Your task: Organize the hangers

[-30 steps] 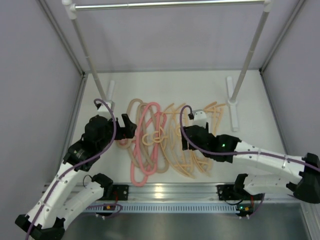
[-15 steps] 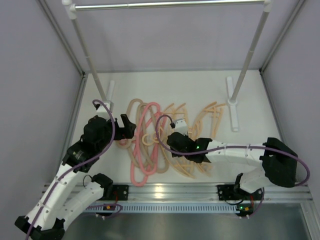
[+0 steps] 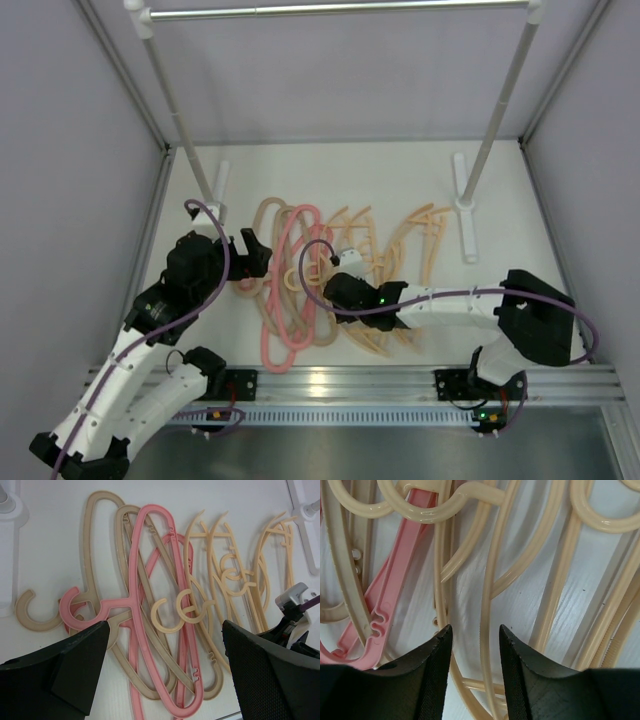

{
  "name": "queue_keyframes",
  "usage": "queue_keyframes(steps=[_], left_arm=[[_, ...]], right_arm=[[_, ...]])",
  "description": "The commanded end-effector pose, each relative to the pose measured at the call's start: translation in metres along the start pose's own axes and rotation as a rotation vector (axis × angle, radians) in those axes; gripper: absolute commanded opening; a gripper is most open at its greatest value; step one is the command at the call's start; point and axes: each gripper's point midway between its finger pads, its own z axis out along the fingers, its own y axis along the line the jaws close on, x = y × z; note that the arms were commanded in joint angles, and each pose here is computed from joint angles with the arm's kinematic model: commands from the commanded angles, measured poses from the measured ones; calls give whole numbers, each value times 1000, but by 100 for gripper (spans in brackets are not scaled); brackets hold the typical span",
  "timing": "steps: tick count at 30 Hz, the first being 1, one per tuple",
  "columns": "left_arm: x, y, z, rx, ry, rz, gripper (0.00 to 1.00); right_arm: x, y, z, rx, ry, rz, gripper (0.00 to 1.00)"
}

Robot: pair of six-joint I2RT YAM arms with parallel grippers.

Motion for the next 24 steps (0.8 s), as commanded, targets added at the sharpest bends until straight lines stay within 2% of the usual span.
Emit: queue_keyframes(steps=[1, 3, 5, 10, 13, 14, 16, 24], left_arm=[[0, 3, -1, -10, -12, -6, 98], [-1, 3, -2, -10, -13, -8, 98], [-1, 3, -2, -9, -14, -7, 98], [0, 4, -1, -14, -12, -6, 98], [1, 5, 0, -18, -9, -6, 98], [0, 5, 0, -18, -12, -8, 98], [1, 5, 0, -20, -9, -7, 98], [0, 6, -2, -23, -16, -11, 98]], right_arm=[[5, 16, 5, -41, -7, 17, 41], [8, 16, 8, -38, -1, 13, 38], [8, 16, 10, -35, -1, 13, 30], [12, 13, 15, -16, 4, 5, 23], [13, 10, 16, -7, 3, 3, 14], [13, 9, 15, -5, 0, 3, 6], [6, 8, 8, -9, -19, 14, 0], [-37, -3, -41, -10, -129, 34, 0]])
